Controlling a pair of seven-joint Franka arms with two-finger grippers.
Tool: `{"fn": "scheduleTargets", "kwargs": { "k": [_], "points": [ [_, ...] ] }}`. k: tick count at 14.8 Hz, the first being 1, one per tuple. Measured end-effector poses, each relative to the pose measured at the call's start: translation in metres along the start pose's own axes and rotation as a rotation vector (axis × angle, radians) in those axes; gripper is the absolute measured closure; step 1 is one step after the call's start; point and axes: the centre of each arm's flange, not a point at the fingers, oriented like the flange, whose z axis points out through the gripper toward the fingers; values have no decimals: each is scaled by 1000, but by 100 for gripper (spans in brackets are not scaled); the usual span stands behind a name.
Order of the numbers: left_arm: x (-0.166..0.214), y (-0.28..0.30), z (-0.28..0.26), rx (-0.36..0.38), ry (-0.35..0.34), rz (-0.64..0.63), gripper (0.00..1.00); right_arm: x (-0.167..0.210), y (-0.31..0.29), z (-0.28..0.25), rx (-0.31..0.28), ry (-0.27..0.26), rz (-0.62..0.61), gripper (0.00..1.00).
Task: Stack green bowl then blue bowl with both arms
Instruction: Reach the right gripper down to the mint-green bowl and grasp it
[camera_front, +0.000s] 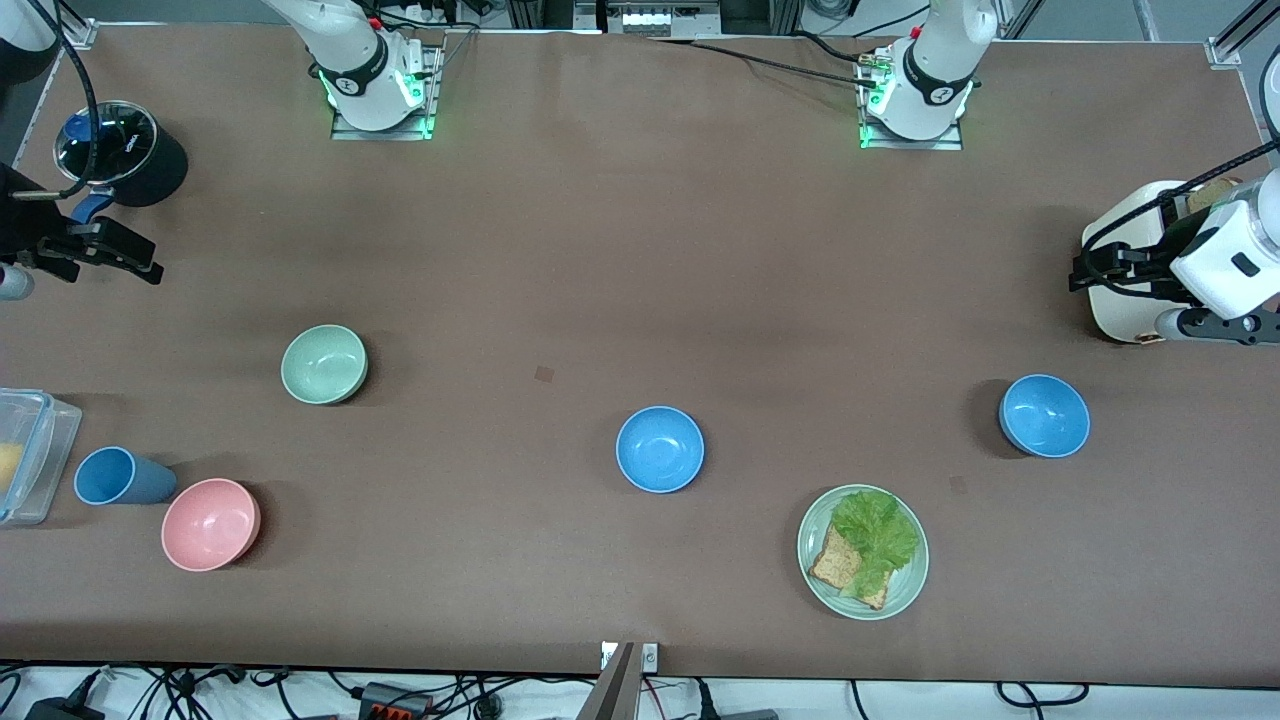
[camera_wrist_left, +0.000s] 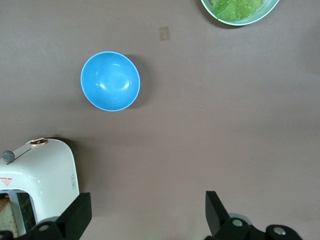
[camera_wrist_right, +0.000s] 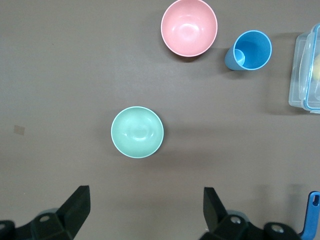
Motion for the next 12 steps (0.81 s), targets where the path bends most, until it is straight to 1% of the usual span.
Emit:
{"fn": "scheduleTargets", "kwargs": {
  "k": [3, 6, 8, 10, 12],
  "points": [
    [0, 0, 0, -16, 1, -4, 0, 0, 0, 2, 0, -3, 0, 0],
    [0, -1, 0, -17, 1, -5, 0, 0, 0, 3, 0, -6, 0, 0],
    [0, -1, 0, -17, 1, -5, 0, 1, 0, 10, 0, -17, 0, 0],
    [0, -1, 0, -17, 0, -5, 0, 6, 0, 33, -1, -48, 0, 0],
    [0, -2, 1, -17, 0, -6, 0, 16, 0, 74, -3, -96, 0, 0]
  ]
}}
